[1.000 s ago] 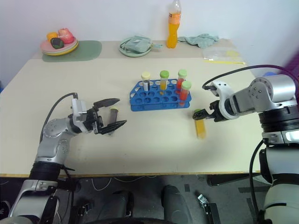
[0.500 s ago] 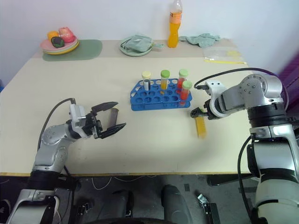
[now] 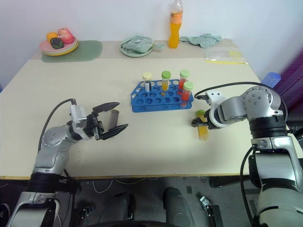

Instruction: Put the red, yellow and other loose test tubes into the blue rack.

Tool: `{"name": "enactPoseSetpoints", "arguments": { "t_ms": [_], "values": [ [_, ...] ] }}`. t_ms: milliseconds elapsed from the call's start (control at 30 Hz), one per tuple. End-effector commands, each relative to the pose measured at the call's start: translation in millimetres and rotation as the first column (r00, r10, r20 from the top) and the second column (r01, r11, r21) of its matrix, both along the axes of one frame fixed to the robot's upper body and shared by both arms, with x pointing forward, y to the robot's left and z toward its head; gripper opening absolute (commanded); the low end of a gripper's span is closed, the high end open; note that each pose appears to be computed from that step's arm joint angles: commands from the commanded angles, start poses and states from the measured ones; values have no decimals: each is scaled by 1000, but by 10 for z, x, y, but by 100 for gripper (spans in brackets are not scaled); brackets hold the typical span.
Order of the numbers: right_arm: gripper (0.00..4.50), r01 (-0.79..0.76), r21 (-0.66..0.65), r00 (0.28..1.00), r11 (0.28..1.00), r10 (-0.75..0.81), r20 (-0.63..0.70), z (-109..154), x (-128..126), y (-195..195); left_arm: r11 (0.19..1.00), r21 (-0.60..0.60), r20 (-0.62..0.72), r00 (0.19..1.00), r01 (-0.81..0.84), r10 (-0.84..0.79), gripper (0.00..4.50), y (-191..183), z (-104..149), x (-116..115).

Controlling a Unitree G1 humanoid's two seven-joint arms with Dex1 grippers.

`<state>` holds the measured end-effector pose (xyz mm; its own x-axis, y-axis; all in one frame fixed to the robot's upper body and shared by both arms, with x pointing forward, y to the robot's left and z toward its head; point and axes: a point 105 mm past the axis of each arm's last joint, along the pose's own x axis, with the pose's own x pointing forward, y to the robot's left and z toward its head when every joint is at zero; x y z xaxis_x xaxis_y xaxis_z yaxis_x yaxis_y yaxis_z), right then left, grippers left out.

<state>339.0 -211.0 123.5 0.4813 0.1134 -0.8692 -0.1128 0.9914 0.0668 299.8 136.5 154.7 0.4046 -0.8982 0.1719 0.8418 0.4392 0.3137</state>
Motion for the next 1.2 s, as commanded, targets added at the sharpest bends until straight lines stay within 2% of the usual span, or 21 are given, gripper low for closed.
{"name": "enactPoseSetpoints", "arguments": {
  "t_ms": [33,67,267,300,500,600,667,767,800,867,933,1000,1100,1200],
  "values": [
    [397,-9,17,999,1000,8,31,49,-7,34,1000,-3,40,999,12,-12,450,-16,111,-23],
    [371,-8,15,999,1000,8,31,39,-12,38,1000,-3,41,999,11,-11,450,-15,113,-20],
    [95,4,3,999,1000,-5,44,33,-7,31,1000,-2,42,999,11,-11,450,-15,120,-13],
    [80,2,1,999,1000,-2,46,31,-9,35,1000,-3,42,999,12,-11,450,-18,123,-10],
    [79,-72,5,995,997,72,63,100,-46,117,1000,-1,42,999,16,-16,450,-24,126,-3],
    [79,-294,10,951,956,291,106,287,-197,358,1000,2,43,999,14,-14,450,-16,129,-2],
    [79,-555,116,827,824,530,187,495,-501,746,1000,1,43,999,10,-10,450,-3,133,2],
    [79,-717,-64,611,694,669,423,666,-602,968,1000,0,46,999,4,-4,450,13,148,14],
    [79,-731,-73,545,678,645,535,727,-576,1039,1000,0,49,999,4,-4,450,16,158,20],
    [79,-709,-110,449,696,566,692,811,-479,1049,1000,-10,50,999,-1,1,450,25,176,33],
    [79,-697,-137,345,704,497,796,854,-428,1041,1000,-12,50,999,-5,5,450,29,174,42],
    [79,-676,-123,290,726,416,862,885,-356,1036,1000,-26,47,999,-8,10,450,39,185,52],
    [79,-562,-143,184,814,292,939,928,-60,1034,1000,-21,40,999,-4,5,450,49,170,59],
    [79,-502,-159,107,850,243,964,911,53,1116,1000,-17,41,999,-1,2,450,59,184,74]
  ]
}}
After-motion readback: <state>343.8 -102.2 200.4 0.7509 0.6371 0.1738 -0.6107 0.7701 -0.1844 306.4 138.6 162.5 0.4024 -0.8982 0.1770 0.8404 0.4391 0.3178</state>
